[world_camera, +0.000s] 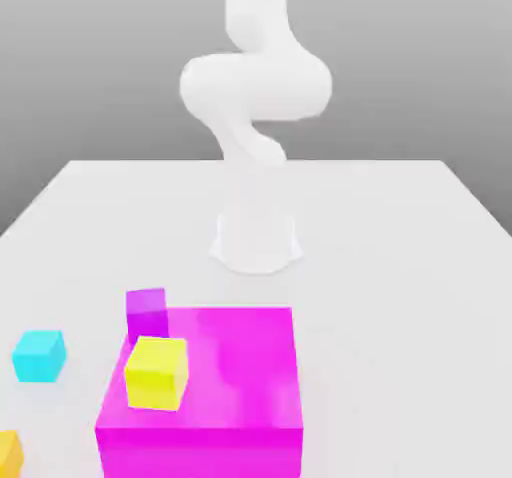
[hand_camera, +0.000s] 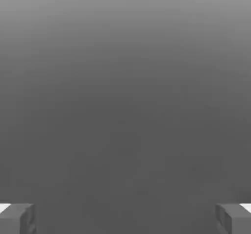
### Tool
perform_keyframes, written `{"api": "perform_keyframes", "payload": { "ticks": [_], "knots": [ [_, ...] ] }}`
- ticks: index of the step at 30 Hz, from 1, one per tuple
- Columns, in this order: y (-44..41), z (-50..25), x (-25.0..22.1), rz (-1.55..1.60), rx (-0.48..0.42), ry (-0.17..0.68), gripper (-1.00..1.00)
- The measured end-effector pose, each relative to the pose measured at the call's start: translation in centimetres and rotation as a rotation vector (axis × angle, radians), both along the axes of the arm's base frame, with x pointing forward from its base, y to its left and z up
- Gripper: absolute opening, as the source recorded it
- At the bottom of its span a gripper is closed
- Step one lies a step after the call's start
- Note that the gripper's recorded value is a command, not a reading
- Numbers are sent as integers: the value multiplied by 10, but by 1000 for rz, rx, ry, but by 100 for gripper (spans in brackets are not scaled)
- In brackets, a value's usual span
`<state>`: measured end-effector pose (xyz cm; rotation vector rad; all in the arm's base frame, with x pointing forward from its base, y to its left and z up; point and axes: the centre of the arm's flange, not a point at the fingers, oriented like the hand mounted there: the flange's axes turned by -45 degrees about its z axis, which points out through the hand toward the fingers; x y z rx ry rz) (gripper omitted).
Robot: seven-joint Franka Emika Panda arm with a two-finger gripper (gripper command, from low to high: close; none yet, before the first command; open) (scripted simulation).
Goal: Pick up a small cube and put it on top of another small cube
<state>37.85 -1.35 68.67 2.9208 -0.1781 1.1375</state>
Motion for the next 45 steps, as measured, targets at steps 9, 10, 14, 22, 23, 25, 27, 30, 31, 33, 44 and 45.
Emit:
{"api": "perform_keyframes", "payload": {
  "ticks": [9,10,14,22,23,25,27,30,31,33,44,45],
  "knots": [
    [-72,-110,96,-351,127,192,0],
    [-82,-124,104,-390,142,212,0],
    [-122,-183,129,-545,204,287,0],
    [-209,-314,145,-870,341,427,0],
    [-217,-331,146,-906,358,445,0],
    [-233,-366,144,-980,393,479,0],
    [-249,-402,138,-1058,430,512,0],
    [-272,-455,126,-1178,488,561,0],
    [-279,-473,121,-1218,508,577,0],
    [-285,-506,117,-1252,525,590,0],
    [-287,-541,115,-1263,531,593,-100],
    [-287,-528,115,-1263,531,593,-100]
  ]
}}
